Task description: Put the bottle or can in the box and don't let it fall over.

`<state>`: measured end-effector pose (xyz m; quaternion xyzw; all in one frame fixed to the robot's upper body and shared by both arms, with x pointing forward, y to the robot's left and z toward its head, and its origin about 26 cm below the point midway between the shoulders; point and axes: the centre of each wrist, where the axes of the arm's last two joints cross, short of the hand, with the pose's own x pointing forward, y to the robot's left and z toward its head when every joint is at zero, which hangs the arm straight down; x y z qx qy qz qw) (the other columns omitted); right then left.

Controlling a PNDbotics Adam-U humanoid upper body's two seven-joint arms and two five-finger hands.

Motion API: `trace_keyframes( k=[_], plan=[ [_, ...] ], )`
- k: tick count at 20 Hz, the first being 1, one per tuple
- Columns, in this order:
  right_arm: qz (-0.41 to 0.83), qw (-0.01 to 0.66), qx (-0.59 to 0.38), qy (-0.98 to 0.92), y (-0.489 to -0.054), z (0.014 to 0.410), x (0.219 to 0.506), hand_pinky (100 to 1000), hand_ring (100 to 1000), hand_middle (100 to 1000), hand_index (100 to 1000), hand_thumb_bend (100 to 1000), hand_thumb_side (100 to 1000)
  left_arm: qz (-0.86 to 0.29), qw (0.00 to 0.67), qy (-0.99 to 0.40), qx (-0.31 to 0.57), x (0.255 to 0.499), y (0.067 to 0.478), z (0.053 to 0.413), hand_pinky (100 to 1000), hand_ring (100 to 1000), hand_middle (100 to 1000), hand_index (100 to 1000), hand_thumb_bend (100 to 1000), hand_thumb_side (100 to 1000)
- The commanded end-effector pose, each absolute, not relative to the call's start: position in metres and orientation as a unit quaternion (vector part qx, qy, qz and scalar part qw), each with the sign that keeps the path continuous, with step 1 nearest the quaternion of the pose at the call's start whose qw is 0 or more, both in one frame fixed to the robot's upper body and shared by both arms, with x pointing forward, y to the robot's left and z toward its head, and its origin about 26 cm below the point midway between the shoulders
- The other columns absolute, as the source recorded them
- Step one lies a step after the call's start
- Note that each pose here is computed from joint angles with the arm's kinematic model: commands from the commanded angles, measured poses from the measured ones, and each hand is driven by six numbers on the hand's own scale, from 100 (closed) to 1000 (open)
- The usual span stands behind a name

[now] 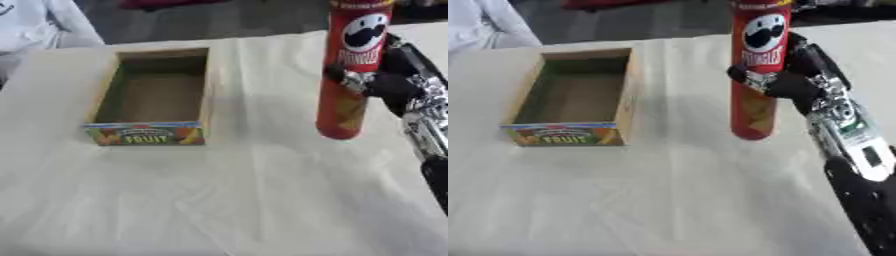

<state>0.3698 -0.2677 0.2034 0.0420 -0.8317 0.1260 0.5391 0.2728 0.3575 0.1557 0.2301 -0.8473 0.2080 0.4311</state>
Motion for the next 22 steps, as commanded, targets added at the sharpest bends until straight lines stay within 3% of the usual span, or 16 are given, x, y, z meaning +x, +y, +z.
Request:
trace_keyframes(
  k=[1, 14, 22],
  plan=[
    [0.142, 0.502, 0.054, -0.852, -0.256, 0.233, 0.368, 100, 100, 100, 184, 468, 100, 0.191, 0.415, -0.859, 0.229, 0.272, 0.358, 0.169, 651, 714, 668, 742, 629, 597],
    [0.147, 0.439, 0.077, -0.883, -0.159, 0.280, 0.407, 100, 100, 100, 193, 388, 100, 0.183, 0.403, -0.873, 0.203, 0.279, 0.348, 0.181, 650, 711, 666, 743, 629, 594],
    [0.144, 0.409, 0.069, -0.898, -0.107, 0.281, 0.427, 100, 100, 100, 193, 385, 100, 0.176, 0.388, -0.887, 0.176, 0.285, 0.338, 0.194, 650, 713, 667, 743, 632, 586]
  ],
)
